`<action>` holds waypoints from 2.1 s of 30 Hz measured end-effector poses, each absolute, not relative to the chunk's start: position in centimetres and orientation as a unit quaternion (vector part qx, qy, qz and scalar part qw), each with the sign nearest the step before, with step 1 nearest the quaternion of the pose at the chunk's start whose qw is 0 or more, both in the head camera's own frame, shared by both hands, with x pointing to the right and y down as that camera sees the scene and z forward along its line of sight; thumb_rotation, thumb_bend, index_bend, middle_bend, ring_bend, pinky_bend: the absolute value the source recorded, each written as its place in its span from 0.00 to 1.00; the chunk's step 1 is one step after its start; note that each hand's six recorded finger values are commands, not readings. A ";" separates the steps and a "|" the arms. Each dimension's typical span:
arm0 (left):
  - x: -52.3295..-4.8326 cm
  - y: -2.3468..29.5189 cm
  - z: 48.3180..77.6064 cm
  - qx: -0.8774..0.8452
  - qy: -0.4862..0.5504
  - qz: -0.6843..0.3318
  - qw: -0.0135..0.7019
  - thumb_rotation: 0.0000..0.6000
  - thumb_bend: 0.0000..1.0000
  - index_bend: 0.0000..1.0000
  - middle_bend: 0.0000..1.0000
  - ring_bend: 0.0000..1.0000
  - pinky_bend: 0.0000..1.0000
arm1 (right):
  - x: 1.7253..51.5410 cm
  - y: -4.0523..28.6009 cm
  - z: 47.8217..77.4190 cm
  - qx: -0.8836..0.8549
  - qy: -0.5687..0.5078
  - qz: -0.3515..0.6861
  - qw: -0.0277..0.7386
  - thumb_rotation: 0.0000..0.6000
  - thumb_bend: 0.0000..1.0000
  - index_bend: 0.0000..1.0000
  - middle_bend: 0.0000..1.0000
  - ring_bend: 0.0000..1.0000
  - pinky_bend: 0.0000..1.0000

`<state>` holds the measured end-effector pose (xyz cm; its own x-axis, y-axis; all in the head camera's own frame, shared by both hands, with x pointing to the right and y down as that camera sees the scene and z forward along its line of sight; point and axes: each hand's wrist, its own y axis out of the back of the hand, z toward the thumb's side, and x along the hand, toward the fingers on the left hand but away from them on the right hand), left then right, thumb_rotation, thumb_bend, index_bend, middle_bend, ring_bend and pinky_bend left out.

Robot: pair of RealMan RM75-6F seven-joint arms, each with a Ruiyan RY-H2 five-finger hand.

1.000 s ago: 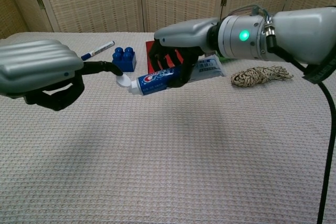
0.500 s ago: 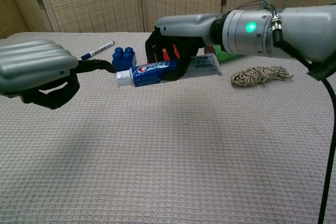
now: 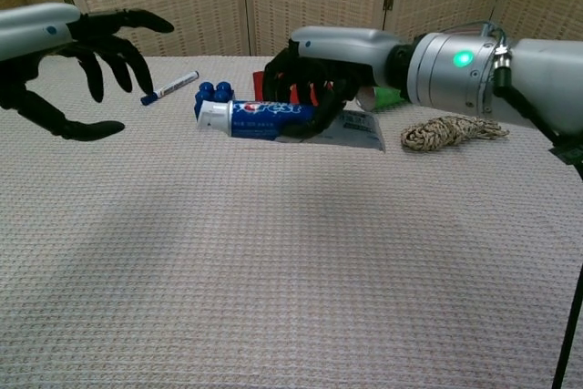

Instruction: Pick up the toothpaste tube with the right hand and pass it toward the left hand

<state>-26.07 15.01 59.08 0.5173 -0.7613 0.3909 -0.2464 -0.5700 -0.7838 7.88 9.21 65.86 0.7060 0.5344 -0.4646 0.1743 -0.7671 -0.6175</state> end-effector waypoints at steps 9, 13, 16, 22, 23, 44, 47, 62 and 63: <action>-27.3 13.4 56.7 -0.839 0.427 -0.283 0.181 0.10 0.19 0.05 0.10 0.05 0.03 | 7.7 11.0 66.1 -0.907 -0.251 0.272 0.198 1.00 0.70 0.76 0.62 0.67 0.61; -27.1 13.1 56.3 -0.848 0.442 -0.257 0.142 0.00 0.15 0.04 0.04 0.00 0.00 | 7.2 11.9 66.4 -0.912 -0.267 0.259 0.172 1.00 0.70 0.76 0.62 0.69 0.61; -26.5 13.0 56.3 -0.849 0.444 -0.250 0.139 0.00 0.14 0.03 0.02 0.00 0.00 | 6.4 12.6 66.5 -0.917 -0.279 0.246 0.146 1.00 0.70 0.77 0.63 0.70 0.61; -25.3 13.0 56.9 -0.844 0.441 -0.255 0.165 0.00 0.13 0.00 0.00 0.00 0.00 | 4.6 13.6 66.3 -0.923 -0.296 0.221 0.104 1.00 0.70 0.78 0.63 0.72 0.62; -25.1 13.0 57.0 -0.843 0.439 -0.257 0.172 0.00 0.13 0.00 0.00 0.00 0.00 | 4.3 13.8 66.3 -0.924 -0.298 0.217 0.099 1.00 0.70 0.78 0.63 0.72 0.63; -20.1 14.2 59.1 -0.845 0.422 -0.240 0.223 0.00 0.13 0.00 0.00 0.00 0.00 | 1.3 14.7 65.1 -0.928 -0.323 0.180 0.046 1.00 0.72 0.79 0.64 0.73 0.63; -19.9 14.2 59.2 -0.843 0.426 -0.236 0.228 0.00 0.13 0.00 0.00 0.00 0.00 | 1.2 14.7 65.0 -0.928 -0.328 0.174 0.038 1.00 0.72 0.79 0.64 0.73 0.63; -19.3 14.1 59.4 -0.834 0.442 -0.231 0.236 0.00 0.13 0.00 0.00 0.00 0.00 | 0.4 15.1 65.0 -0.922 -0.355 0.155 0.000 1.00 0.74 0.80 0.64 0.74 0.63; -19.3 14.1 59.5 -0.834 0.441 -0.233 0.235 0.00 0.13 0.00 0.00 0.00 0.00 | 0.4 15.1 65.0 -0.922 -0.354 0.155 0.000 1.00 0.74 0.80 0.64 0.74 0.63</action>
<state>-19.33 14.05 59.46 0.5029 -0.8452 0.1809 -0.6262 -0.5005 -0.5978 0.39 15.13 65.01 0.7006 0.6534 -0.2867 0.6535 -0.7489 -0.1100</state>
